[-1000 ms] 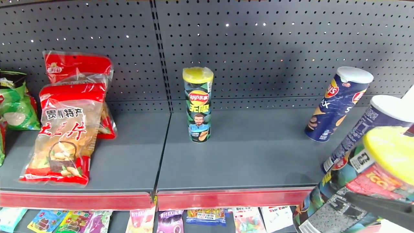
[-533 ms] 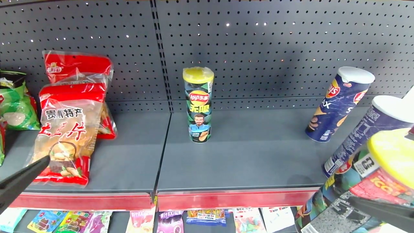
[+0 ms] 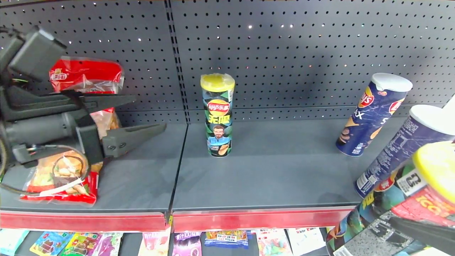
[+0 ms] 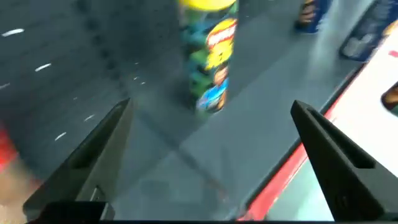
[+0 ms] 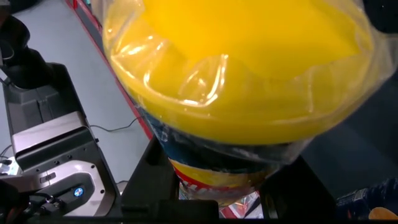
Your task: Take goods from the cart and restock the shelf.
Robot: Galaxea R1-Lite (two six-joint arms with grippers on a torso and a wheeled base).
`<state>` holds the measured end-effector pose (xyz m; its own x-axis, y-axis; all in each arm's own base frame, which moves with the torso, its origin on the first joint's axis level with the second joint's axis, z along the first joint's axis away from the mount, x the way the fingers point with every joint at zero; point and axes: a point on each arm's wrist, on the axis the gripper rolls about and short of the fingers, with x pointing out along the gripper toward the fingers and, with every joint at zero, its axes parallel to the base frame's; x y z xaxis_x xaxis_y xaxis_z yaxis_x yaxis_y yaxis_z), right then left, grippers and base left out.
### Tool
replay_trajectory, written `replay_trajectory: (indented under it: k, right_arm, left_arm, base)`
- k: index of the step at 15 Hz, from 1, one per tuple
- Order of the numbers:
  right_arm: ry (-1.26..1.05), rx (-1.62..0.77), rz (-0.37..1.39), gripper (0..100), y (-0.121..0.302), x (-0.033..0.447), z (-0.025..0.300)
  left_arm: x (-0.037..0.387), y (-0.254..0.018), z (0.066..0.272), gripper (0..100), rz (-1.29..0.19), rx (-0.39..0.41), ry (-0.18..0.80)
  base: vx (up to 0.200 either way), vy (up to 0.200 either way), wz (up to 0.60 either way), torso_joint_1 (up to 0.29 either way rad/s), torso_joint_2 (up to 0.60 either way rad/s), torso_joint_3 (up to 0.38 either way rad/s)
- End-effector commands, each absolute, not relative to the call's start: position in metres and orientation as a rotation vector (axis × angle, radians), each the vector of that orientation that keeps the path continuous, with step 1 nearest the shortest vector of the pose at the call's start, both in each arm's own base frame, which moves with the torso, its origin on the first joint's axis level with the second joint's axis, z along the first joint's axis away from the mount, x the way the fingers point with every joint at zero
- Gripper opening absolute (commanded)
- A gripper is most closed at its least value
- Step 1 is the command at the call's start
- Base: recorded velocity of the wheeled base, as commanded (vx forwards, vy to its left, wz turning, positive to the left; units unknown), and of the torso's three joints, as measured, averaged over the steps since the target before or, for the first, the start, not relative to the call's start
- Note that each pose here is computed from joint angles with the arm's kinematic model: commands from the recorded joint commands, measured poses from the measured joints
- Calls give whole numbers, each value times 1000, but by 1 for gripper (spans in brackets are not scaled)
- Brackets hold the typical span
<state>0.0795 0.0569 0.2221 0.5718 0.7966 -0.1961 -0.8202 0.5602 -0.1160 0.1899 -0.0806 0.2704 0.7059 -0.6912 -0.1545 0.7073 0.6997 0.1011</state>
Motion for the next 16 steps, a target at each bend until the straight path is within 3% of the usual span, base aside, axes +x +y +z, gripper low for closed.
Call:
replay_trajectory:
  k: [1,9,16]
  right_arm:
    - [122,-204,956,0,57,79,223]
    - [117,-202,956,0,55,77,222]
    - [124,-202,956,0,55,77,220]
  left_arm:
    - [227,-99,260,100,-816,158,174]
    - [264,-116,252,100,-953,186,174]
    - [291,-125,250,100,-955,201,167]
  base:
    - [0,0,0,0,0,0]
    - [0,0,0,0,0,0]
    - [0,0,0,0,0,0]
